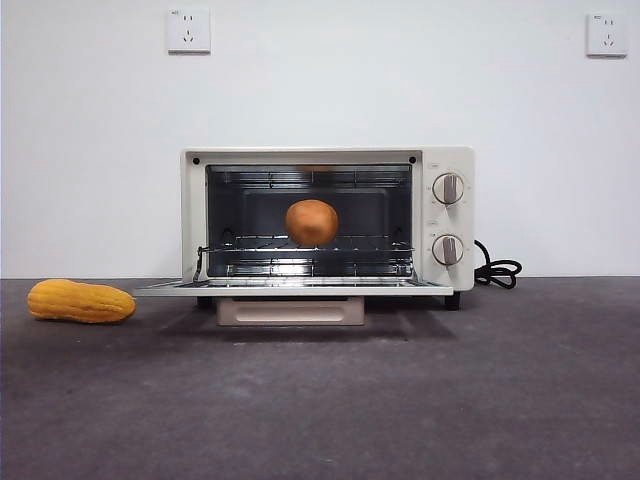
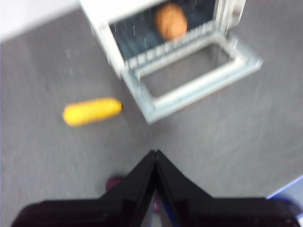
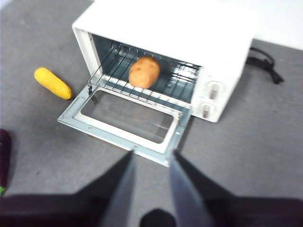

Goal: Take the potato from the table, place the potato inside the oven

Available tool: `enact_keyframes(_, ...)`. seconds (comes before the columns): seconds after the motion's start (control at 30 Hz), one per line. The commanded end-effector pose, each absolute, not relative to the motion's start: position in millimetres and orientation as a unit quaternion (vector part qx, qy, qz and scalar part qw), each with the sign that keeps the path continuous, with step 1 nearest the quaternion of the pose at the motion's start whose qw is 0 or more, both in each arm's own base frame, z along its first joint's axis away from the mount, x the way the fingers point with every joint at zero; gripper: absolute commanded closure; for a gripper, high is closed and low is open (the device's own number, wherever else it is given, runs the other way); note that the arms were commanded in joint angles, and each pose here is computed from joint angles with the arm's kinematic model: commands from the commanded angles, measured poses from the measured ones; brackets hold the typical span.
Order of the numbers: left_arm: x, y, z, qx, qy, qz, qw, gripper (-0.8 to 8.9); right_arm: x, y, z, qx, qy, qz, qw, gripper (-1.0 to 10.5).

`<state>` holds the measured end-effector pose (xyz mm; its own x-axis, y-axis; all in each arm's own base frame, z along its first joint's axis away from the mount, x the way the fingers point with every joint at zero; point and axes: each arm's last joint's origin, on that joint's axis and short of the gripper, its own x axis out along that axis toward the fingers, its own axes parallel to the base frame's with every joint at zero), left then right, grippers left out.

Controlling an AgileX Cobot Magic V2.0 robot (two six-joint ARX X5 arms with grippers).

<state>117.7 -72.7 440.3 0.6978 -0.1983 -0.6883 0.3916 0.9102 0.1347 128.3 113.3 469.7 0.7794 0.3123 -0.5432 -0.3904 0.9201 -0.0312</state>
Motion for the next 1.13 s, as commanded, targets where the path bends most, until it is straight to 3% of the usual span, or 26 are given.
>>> enact_keyframes(0.03,140,-84,406,0.141,0.404,-0.151,0.891,8.19,104,90,475,-0.064,0.269,0.186,0.943,9.3)
enact_keyframes(0.27,192,-96,326,0.065,0.469,-0.192,0.86,8.19,55,41,478,-0.035,0.261,0.182,0.947,9.5)
enact_keyframes(0.5,244,-79,281,-0.027,0.538,-0.185,0.822,8.19,24,11,479,0.006,0.226,0.187,0.956,9.5)
enact_keyframes(0.7,280,-65,248,-0.1,0.566,-0.18,0.798,8.19,19,6,479,0.015,0.219,0.187,0.958,9.5)
enact_keyframes(0.93,305,-56,209,-0.15,0.609,-0.127,0.768,8.19,19,6,479,0.013,0.219,0.187,0.958,9.5)
enact_keyframes(1.13,318,-58,194,-0.168,0.606,-0.111,0.77,8.19,20,5,479,0.011,0.216,0.176,0.96,9.5)
